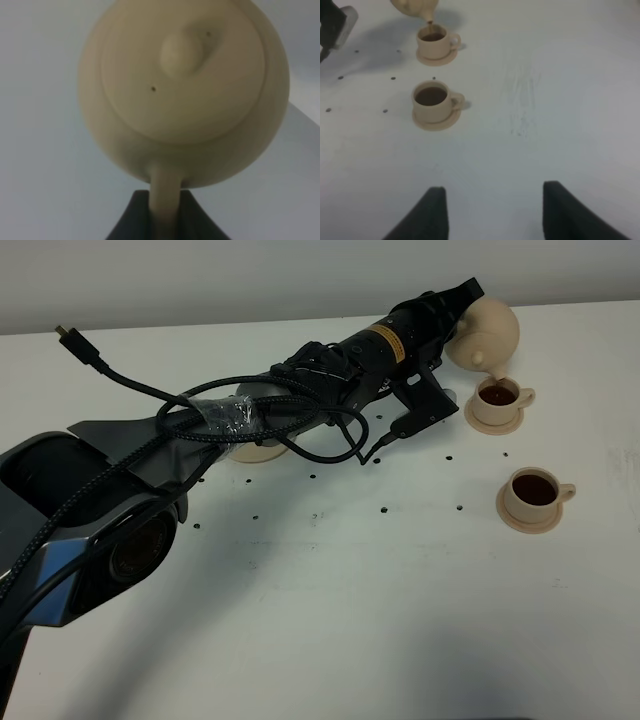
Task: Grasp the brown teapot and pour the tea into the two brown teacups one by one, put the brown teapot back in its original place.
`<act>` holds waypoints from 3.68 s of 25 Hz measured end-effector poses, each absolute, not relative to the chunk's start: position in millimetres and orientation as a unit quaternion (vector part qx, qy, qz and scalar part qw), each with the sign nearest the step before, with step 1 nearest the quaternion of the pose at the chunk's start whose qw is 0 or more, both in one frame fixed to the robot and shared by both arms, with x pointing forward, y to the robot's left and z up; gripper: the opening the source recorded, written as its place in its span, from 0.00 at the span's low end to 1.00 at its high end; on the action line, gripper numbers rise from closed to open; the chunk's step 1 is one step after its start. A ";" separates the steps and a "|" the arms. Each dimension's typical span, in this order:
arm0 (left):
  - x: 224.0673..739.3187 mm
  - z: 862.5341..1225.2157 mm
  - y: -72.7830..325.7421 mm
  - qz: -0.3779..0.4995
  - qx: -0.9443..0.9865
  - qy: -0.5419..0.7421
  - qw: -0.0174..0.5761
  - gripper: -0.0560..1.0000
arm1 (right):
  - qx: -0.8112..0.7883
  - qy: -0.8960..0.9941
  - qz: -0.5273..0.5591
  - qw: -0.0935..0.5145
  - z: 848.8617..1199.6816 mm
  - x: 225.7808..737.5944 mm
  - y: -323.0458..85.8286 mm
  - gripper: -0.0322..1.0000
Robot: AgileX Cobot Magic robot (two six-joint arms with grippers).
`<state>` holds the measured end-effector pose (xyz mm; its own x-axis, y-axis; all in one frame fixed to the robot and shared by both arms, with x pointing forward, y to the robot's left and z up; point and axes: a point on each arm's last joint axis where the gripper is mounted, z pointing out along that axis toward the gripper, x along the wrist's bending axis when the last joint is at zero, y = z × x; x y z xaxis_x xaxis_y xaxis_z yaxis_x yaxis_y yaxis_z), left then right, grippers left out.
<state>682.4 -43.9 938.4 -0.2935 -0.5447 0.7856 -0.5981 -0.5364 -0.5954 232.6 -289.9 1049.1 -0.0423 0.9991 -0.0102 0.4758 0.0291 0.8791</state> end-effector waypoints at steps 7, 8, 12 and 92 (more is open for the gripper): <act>682.2 938.9 -44.2 0.647 0.584 -0.490 0.012 0.18 | 0.593 0.622 0.366 0.357 1049.1 232.6 -289.9 0.44; 682.2 939.0 -44.3 0.647 0.583 -0.491 0.011 0.18 | 0.593 0.622 0.366 0.357 1049.1 232.6 -289.9 0.44; 682.1 939.6 -44.6 0.650 0.579 -0.493 0.010 0.18 | 0.593 0.622 0.366 0.357 1049.1 232.6 -289.9 0.44; 672.7 963.7 38.8 0.187 0.928 0.207 0.245 0.18 | 0.593 0.622 0.366 0.357 1049.1 232.6 -289.9 0.44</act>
